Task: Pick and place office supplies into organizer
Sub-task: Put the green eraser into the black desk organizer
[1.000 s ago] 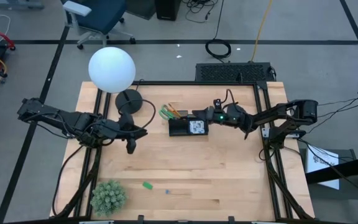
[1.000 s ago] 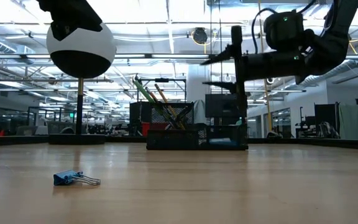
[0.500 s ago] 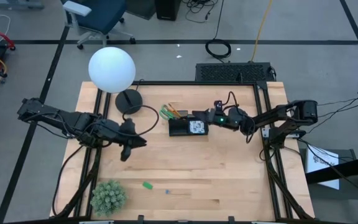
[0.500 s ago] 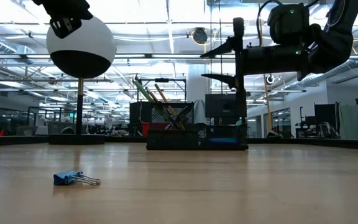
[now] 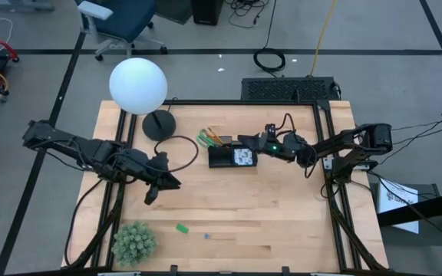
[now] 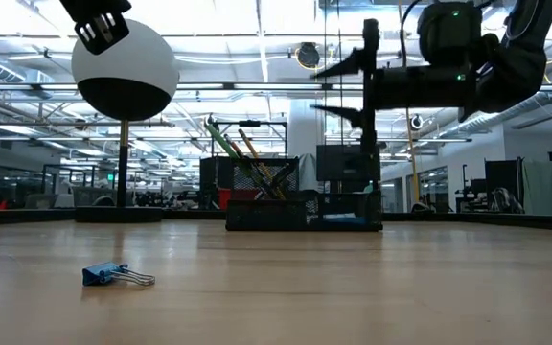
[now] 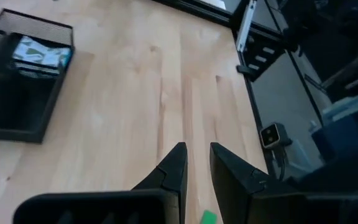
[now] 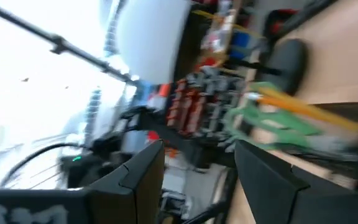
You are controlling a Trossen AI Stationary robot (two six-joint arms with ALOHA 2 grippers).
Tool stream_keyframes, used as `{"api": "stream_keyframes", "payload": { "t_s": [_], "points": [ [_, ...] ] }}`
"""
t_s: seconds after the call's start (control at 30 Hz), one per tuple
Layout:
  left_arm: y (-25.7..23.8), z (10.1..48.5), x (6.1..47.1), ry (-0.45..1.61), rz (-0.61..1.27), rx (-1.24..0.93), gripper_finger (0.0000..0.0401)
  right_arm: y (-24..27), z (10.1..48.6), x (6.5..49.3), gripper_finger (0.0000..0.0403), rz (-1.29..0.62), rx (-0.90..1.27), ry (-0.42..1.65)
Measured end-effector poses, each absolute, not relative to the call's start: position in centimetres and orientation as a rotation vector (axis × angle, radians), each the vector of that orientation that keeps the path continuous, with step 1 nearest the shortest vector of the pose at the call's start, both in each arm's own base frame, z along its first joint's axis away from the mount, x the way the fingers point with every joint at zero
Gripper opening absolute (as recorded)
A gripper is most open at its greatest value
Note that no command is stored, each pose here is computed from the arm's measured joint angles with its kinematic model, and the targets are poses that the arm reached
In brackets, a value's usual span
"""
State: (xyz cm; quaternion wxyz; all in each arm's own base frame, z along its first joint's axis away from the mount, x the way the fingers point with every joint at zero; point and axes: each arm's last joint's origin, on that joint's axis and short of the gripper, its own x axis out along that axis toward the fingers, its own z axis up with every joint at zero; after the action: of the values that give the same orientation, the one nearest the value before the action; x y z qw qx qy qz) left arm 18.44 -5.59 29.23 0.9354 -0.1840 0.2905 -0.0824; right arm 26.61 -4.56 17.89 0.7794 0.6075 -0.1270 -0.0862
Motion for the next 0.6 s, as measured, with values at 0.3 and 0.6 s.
{"api": "stream_keyframes", "payload": {
  "t_s": [0.3,0.6],
  "points": [
    [-7.1,27.6,19.7,0.716,-0.256,-0.380,0.0063,-2.4,20.5,26.3,0.0183,0.040,1.173,-0.448],
    [-8.6,27.2,19.5,0.763,-0.311,-0.397,0.0063,-1.7,20.4,26.3,0.0184,0.057,1.163,-0.428]
  ]
}}
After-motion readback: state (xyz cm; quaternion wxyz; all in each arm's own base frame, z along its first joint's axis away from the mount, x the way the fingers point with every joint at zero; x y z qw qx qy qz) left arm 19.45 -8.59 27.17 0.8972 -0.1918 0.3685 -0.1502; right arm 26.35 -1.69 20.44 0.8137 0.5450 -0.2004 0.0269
